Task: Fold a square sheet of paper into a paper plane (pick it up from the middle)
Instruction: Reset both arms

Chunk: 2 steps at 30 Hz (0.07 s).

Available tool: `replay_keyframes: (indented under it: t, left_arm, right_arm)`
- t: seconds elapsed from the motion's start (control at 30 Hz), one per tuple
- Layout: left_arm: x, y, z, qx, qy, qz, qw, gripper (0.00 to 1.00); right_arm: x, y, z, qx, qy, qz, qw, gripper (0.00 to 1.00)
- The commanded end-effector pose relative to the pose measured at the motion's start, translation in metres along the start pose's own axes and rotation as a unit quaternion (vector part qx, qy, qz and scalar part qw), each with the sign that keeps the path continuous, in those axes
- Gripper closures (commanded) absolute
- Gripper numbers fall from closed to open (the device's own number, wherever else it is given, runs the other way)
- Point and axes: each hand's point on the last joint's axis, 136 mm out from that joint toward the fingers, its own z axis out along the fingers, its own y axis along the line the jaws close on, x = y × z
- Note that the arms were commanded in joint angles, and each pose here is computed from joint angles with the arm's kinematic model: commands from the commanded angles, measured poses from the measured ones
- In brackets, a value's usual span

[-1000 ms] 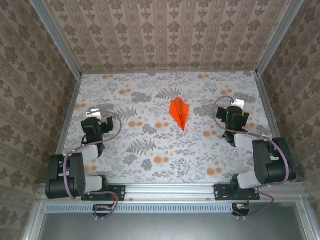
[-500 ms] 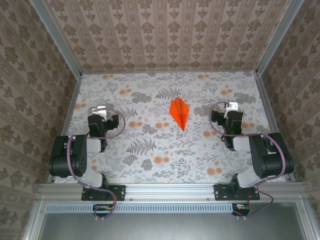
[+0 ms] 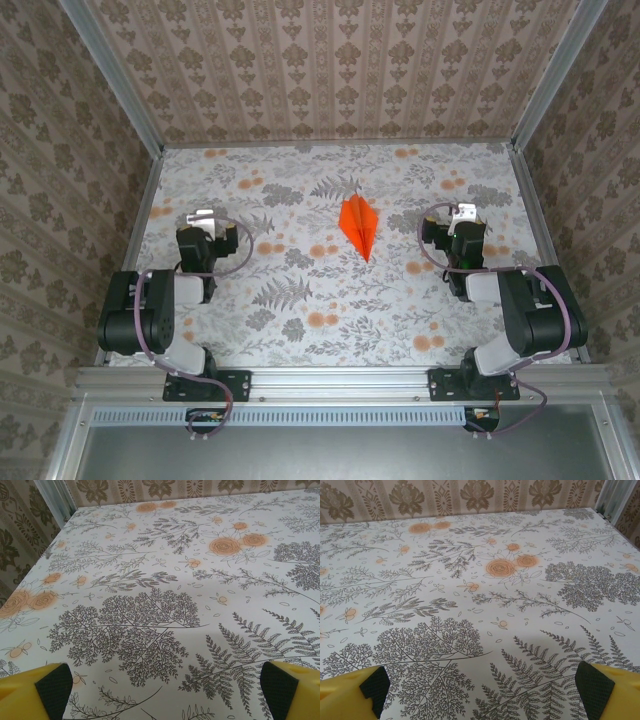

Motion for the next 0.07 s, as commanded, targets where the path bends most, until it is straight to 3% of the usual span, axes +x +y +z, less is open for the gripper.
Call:
replay_keyframes:
  t: [0.0,0.03]
  left_arm:
    - [-0.0093,0.0008,0.0035,-0.001,-0.009,0.010,1.000,0.00]
    - [-0.0094,0.0010,0.0035,-0.002,-0.009,0.009,1.000,0.00]
  right_arm:
    - [-0.0049,0.0026,0.0001,-0.010,-0.014,-0.005,1.000,0.00]
    - [-0.0040,0.0089,-0.0019,-0.030,-0.017,-0.011,0.999,0.00]
